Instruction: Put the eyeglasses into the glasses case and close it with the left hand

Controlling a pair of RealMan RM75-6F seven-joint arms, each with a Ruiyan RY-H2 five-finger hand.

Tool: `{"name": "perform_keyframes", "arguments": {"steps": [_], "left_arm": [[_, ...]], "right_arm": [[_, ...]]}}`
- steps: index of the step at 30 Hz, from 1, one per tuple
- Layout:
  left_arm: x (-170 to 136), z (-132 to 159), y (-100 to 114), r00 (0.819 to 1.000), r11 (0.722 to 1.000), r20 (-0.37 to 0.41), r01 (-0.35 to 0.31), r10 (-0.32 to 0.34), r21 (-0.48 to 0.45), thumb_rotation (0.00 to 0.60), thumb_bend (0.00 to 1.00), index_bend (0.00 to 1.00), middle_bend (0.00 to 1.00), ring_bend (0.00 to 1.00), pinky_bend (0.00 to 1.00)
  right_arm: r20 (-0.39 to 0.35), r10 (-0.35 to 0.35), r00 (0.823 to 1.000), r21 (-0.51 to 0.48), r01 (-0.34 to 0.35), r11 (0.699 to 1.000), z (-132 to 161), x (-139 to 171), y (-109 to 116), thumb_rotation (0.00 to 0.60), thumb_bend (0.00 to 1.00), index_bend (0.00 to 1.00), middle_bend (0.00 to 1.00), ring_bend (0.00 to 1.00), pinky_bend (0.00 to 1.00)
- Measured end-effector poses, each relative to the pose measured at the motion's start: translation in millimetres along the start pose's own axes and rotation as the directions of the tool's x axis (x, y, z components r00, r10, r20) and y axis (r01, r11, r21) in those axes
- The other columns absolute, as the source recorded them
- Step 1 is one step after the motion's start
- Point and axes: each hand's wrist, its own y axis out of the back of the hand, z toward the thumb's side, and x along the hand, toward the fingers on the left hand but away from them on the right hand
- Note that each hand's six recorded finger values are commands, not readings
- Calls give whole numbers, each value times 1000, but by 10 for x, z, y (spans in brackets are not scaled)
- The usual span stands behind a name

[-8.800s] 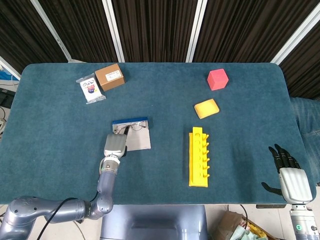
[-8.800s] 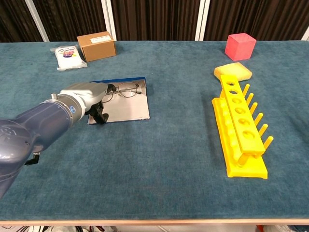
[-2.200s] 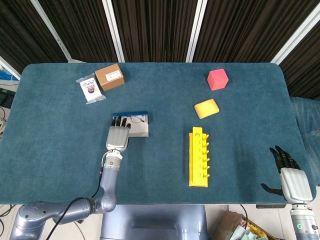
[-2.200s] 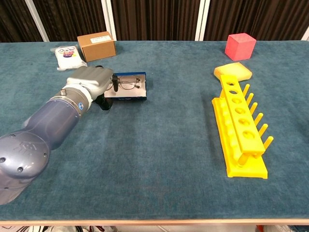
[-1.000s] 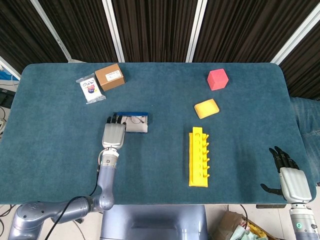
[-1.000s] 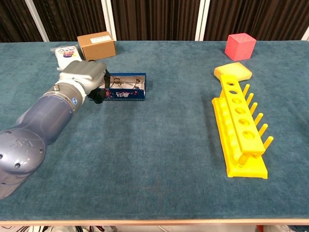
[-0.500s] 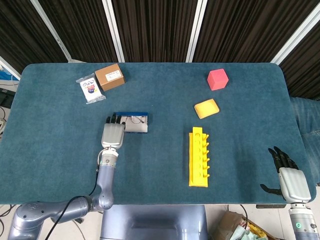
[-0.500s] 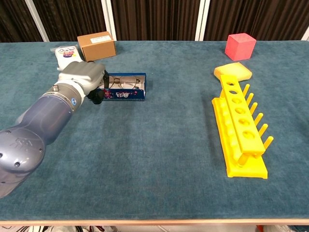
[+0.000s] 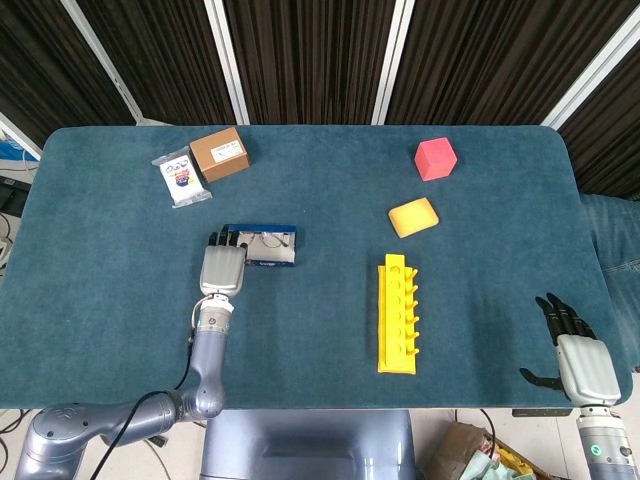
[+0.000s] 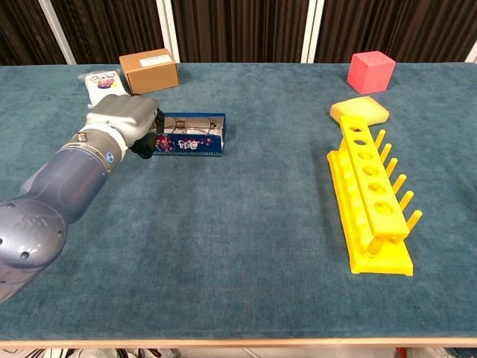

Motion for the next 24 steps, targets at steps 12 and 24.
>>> {"name": "perform_keyframes", "arguments": {"steps": [12, 24], "left_arm": [[1, -2, 2, 1000, 1000, 1, 4, -4, -9, 600, 584, 483, 195, 63, 155], [4, -43, -27, 1000, 1000, -3, 16, -16, 6, 600, 402, 197, 190, 63, 155]], "right_arm": [[1, 5, 1000, 2, -5, 1000, 3, -4, -3, 600, 185, 0, 21, 88, 187], [-1, 4, 1000, 7, -4, 1000, 8, -10, -3, 600, 185, 0, 21, 88, 187]]}}
